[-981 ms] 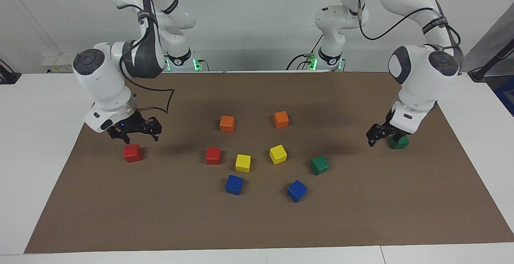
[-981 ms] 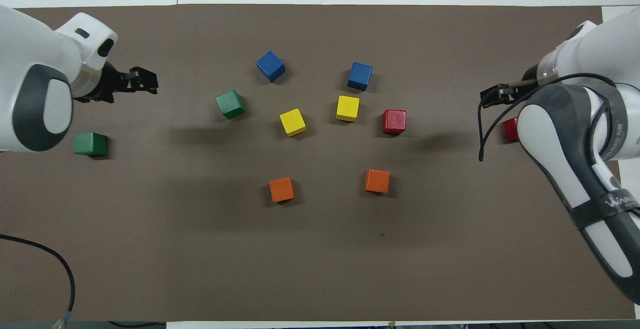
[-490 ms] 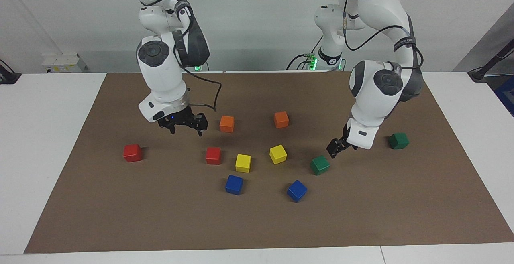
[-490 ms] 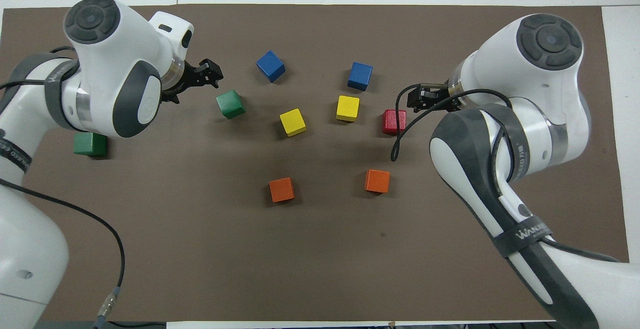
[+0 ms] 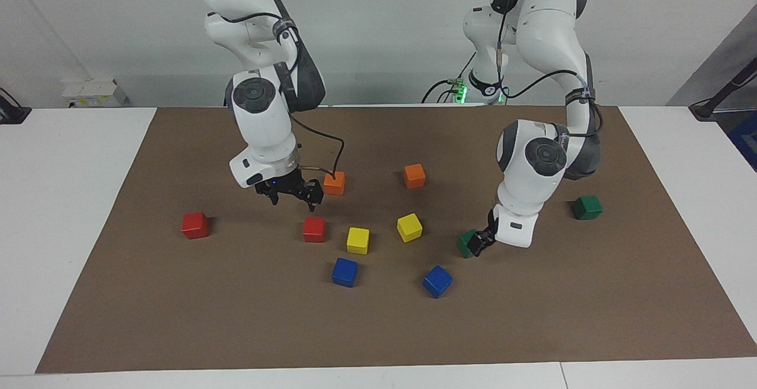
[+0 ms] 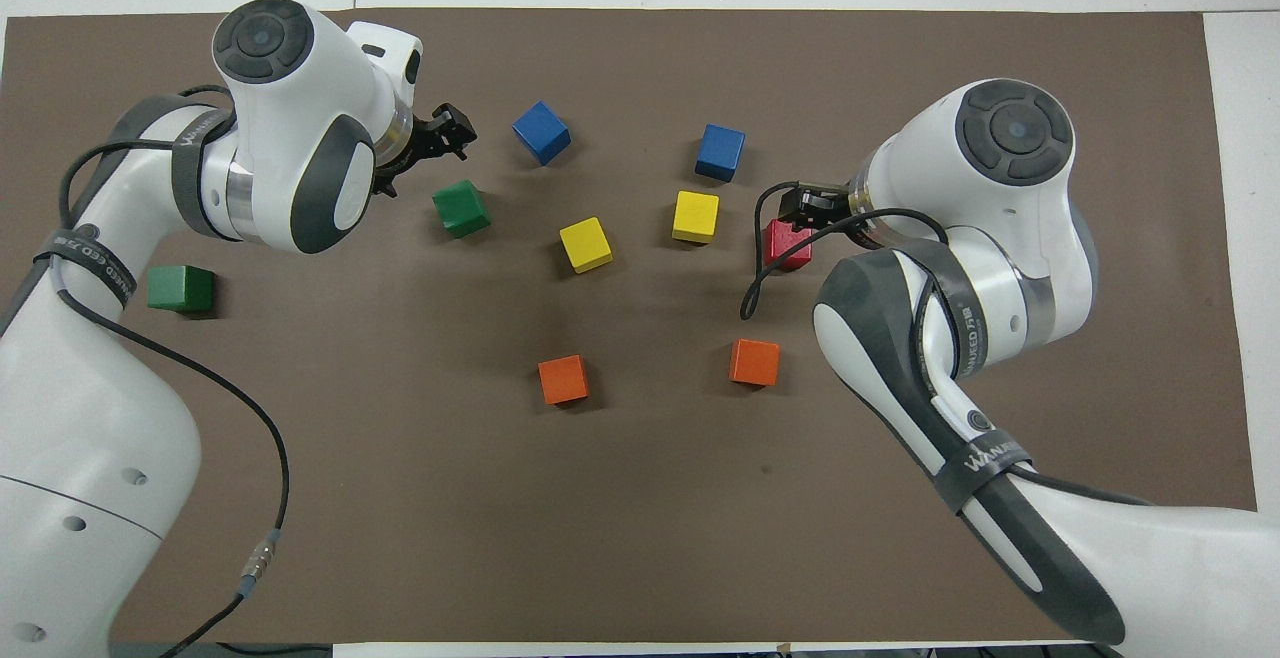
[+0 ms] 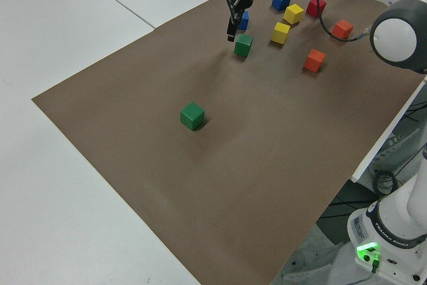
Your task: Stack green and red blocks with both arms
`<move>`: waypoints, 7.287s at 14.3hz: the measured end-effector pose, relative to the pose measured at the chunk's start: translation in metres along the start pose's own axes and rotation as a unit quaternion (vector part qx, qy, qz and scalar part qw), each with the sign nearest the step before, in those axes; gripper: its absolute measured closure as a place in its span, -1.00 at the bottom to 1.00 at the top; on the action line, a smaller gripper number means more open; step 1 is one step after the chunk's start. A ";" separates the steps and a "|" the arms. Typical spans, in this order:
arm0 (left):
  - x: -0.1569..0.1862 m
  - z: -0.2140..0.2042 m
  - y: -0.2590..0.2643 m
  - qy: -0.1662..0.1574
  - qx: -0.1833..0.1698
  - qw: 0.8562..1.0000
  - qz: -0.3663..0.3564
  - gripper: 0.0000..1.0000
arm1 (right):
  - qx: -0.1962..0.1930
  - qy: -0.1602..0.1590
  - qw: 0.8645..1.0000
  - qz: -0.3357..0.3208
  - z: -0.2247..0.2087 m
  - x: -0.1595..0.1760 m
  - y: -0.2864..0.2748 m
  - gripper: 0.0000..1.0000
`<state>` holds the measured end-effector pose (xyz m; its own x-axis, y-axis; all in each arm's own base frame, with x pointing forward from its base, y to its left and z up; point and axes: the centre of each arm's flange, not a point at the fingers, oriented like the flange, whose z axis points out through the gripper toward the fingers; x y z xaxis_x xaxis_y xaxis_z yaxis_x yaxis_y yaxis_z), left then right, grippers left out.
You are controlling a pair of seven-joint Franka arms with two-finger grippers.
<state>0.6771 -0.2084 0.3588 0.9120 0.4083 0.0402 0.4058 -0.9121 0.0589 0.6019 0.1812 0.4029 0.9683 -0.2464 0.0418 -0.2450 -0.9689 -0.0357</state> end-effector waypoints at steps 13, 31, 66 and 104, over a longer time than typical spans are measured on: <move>-0.018 0.039 0.007 0.014 0.009 0.999 0.030 -0.82 | 0.017 0.019 0.999 -0.028 0.053 0.003 -0.019 -1.00; 0.019 -0.035 -0.042 0.006 0.032 0.994 0.100 -0.09 | 0.010 0.001 0.999 -0.051 0.096 0.002 -0.023 -0.98; 0.055 -0.024 -0.326 0.015 0.020 0.951 0.307 -0.09 | -0.035 0.004 0.980 -0.197 0.028 0.045 0.274 -0.09; -0.011 -0.249 -0.227 -0.016 0.028 0.974 0.223 -1.00 | -0.035 0.025 0.975 -0.217 0.046 0.037 0.271 -0.09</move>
<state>0.5599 0.0032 0.5932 0.9994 -0.0294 0.0184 -0.0292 -0.9995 -0.0126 0.5735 -0.0888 0.3483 0.9785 0.1871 0.0871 0.1820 -0.9812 0.0636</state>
